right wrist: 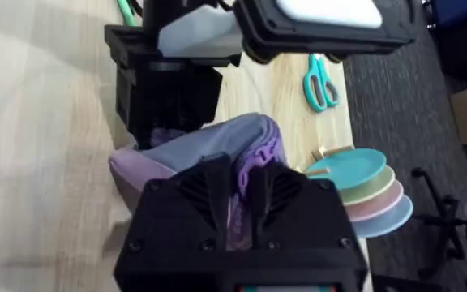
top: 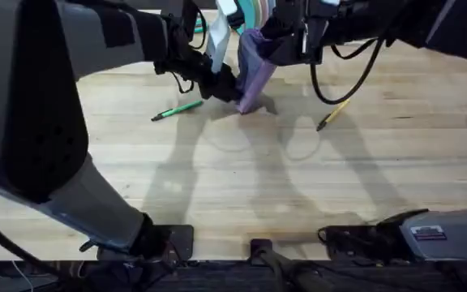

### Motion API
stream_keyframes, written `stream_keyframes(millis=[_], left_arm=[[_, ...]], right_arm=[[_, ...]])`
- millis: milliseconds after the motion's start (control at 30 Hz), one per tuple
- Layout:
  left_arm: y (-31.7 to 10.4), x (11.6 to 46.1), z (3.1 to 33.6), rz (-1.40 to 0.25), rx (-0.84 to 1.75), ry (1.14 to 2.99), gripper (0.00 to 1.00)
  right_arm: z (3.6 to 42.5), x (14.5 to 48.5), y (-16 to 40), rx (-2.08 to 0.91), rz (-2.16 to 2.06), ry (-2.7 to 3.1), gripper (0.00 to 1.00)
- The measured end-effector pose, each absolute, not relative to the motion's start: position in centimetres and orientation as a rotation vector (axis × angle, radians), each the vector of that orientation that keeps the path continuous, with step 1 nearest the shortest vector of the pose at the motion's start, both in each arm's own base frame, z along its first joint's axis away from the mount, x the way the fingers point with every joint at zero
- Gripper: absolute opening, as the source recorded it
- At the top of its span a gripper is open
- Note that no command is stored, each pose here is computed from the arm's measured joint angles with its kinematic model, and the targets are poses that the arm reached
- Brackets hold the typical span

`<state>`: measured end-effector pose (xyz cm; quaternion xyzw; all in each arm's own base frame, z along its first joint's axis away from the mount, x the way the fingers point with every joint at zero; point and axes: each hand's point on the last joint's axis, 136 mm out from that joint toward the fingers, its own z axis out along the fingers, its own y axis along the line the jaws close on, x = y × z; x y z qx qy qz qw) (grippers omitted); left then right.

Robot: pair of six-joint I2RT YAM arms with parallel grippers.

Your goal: Unzip the bag, pick up the pens from the table one at a time and place them inside, then zip the bag closed.

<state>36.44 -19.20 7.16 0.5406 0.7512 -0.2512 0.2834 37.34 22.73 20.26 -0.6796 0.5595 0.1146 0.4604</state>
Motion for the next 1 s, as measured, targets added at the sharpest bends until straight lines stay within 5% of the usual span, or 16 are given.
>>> stream_keyframes(millis=[500, 900, 1000], left_arm=[[-19.8, 36.6, 7.5, -0.682, 1.453, 1.974, 0.042], [-21.1, 36.3, 8.2, -0.726, 1.465, 1.916, 0.042], [-21.6, 36.2, 8.5, -0.739, 1.473, 1.891, 0.042]], right_arm=[[19.5, 38.7, 18.1, -1.533, 0.346, 1.56, 0.312], [17.3, 38.8, 12.2, -1.403, 0.37, 1.775, 0.961], [17.8, 38.7, 12.5, -1.403, 0.381, 1.75, 0.994]])
